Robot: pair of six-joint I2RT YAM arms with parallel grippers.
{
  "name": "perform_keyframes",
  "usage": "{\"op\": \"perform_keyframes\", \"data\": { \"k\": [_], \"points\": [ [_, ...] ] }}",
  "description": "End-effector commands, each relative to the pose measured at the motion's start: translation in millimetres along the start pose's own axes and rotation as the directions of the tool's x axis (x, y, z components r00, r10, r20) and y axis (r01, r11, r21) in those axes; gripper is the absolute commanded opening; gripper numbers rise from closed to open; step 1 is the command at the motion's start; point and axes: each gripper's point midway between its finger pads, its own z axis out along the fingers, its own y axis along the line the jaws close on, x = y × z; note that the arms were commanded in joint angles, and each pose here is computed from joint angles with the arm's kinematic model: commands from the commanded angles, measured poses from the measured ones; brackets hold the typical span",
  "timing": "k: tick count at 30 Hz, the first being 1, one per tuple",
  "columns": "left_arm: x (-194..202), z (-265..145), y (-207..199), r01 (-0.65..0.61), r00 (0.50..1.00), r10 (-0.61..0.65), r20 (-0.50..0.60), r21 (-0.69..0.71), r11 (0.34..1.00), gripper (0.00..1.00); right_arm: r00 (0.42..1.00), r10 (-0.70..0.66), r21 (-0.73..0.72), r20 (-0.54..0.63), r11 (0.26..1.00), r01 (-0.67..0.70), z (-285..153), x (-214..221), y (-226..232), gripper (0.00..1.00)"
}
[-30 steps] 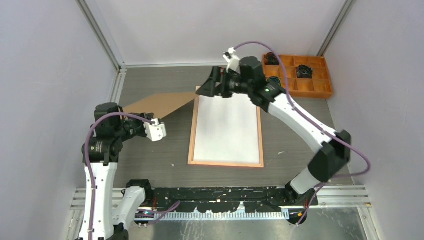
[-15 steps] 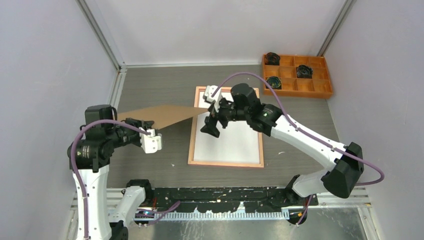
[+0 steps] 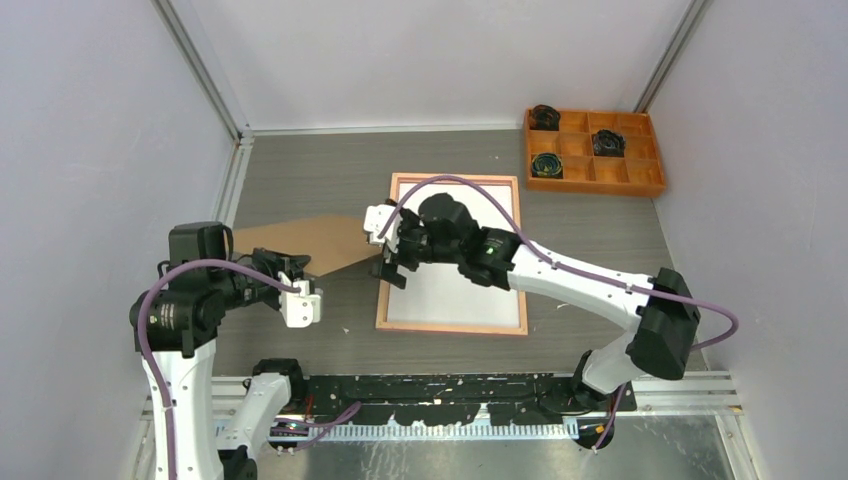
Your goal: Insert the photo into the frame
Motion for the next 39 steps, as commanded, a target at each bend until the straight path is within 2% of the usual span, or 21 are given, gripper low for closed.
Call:
{"op": "perform_keyframes", "data": {
  "k": [1,4,9,12,13,14,17,19,20,21,23,26,30,33,39],
  "points": [
    [-20.7,-10.3,23.0,-0.126,0.990,0.131,0.044,-0.089,0.988,0.00,0.994,-0.089,0.105,0.061,0.991,0.082,9.4,-23.4,-19.7,0.92],
    [-20.3,-10.7,24.0,-0.127,0.991,0.131,0.041,-0.092,0.988,0.00,0.992,-0.105,0.131,0.069,0.987,0.095,17.0,-24.7,-23.5,0.86],
    [-17.4,-9.4,24.8,-0.134,0.990,0.137,0.031,-0.096,0.986,0.00,0.991,-0.123,0.138,0.053,0.984,0.115,22.5,-22.6,-23.2,0.52],
    [-13.5,-6.9,29.0,-0.141,0.989,0.144,0.022,-0.125,0.982,0.00,0.989,-0.126,0.193,0.076,0.975,0.110,20.2,-27.7,-28.9,0.31],
    [-12.1,-6.1,32.1,-0.150,0.988,0.154,0.017,-0.146,0.978,0.00,0.988,-0.122,0.215,0.096,0.972,0.099,17.7,-32.0,-31.0,0.29],
    [-12.7,-7.5,40.0,-0.168,0.985,0.173,0.010,-0.189,0.967,0.07,0.986,-0.118,0.227,0.116,0.970,0.089,14.5,-36.8,-32.4,0.22],
    [-14.5,-10.1,59.6,-0.125,0.990,0.138,0.024,-0.295,0.947,0.43,0.984,-0.087,0.248,0.154,0.968,0.046,9.6,-45.6,-35.3,0.11],
    [-16.9,-13.2,72.5,-0.078,0.994,0.101,0.046,-0.348,0.934,0.62,0.983,-0.056,0.250,0.177,0.968,0.010,8.1,-52.2,-36.5,0.04],
    [-18.1,-15.5,79.9,-0.052,0.995,0.080,0.058,-0.376,0.925,0.83,0.982,-0.040,0.249,0.183,0.969,-0.007,8.2,-54.1,-37.0,0.01],
    [-19.2,-18.3,88.1,-0.024,0.996,0.057,0.071,-0.406,0.914,0.97,0.980,-0.019,0.244,0.196,0.969,-0.030,7.5,-58.0,-36.5,0.01],
    [-21.1,-26.1,106.8,0.052,0.995,-0.003,0.103,-0.475,0.879,1.00,0.978,0.032,0.258,0.205,0.962,-0.086,6.1,-61.8,-40.3,0.01],
    [-17.2,-41.2,137.9,0.199,0.979,-0.129,0.160,-0.581,0.790,1.00,0.962,0.173,0.306,0.211,0.923,-0.233,1.4,-61.0,-58.3,0.01],
    [7.0,-49.6,159.4,0.398,0.911,-0.372,0.176,-0.611,0.685,1.00,0.889,0.383,0.262,0.251,0.857,-0.443,-5.0,-56.8,-74.1,0.01],
    [30.0,-46.1,161.7,0.477,0.850,-0.510,0.134,-0.606,0.636,1.00,0.806,0.519,0.209,0.285,0.787,-0.580,-14.0,-50.7,-88.2,0.01],
    [62.3,-30.7,141.7,0.563,0.750,-0.657,0.077,-0.597,0.572,1.00,0.548,0.759,0.044,0.352,0.571,-0.820,-47.1,-41.0,-123.7,0.01]
  ]
}}
